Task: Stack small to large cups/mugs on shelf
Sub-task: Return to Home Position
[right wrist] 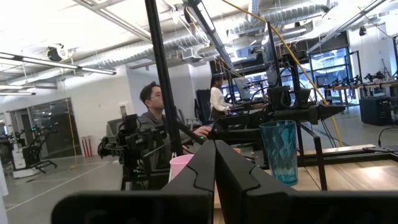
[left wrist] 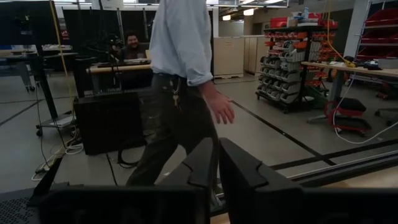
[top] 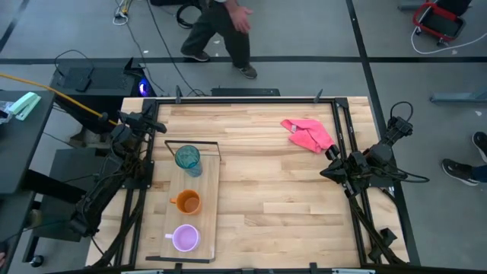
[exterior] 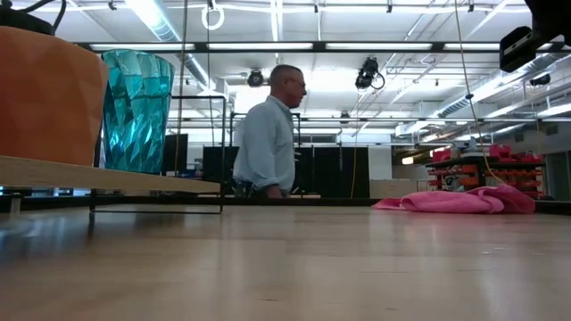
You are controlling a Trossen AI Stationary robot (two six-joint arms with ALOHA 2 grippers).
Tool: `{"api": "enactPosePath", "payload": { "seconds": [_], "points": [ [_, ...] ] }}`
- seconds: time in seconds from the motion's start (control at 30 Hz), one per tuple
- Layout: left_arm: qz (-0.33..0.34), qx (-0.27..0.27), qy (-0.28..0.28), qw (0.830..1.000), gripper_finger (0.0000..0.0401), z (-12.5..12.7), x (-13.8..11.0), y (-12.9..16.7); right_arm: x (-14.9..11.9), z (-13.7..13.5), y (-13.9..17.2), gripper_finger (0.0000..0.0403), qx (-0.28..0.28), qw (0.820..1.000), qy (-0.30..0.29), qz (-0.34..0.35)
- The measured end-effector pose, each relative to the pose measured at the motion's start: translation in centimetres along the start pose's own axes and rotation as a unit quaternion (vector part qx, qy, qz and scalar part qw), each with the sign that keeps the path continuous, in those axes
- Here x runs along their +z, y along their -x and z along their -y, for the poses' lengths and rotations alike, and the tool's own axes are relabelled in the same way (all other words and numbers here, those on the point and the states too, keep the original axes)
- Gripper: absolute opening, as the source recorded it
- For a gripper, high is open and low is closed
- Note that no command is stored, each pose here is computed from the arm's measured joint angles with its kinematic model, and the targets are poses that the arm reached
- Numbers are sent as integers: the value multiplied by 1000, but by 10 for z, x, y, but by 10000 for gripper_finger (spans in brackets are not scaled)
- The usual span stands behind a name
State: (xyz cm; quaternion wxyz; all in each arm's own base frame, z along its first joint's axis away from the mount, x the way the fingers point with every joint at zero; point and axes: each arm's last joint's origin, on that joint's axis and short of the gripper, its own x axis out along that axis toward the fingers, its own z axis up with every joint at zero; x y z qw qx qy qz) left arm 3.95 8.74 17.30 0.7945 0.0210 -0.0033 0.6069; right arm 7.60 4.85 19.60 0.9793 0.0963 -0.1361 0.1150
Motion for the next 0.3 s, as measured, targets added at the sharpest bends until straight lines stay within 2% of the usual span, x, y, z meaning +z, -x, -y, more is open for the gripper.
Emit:
{"api": "enactPosePath", "payload": {
  "seconds": [0.3],
  "points": [
    [0,0,0,1000,31,0,0,0,0,0,0,14,0,1000,0,0]
  ]
}}
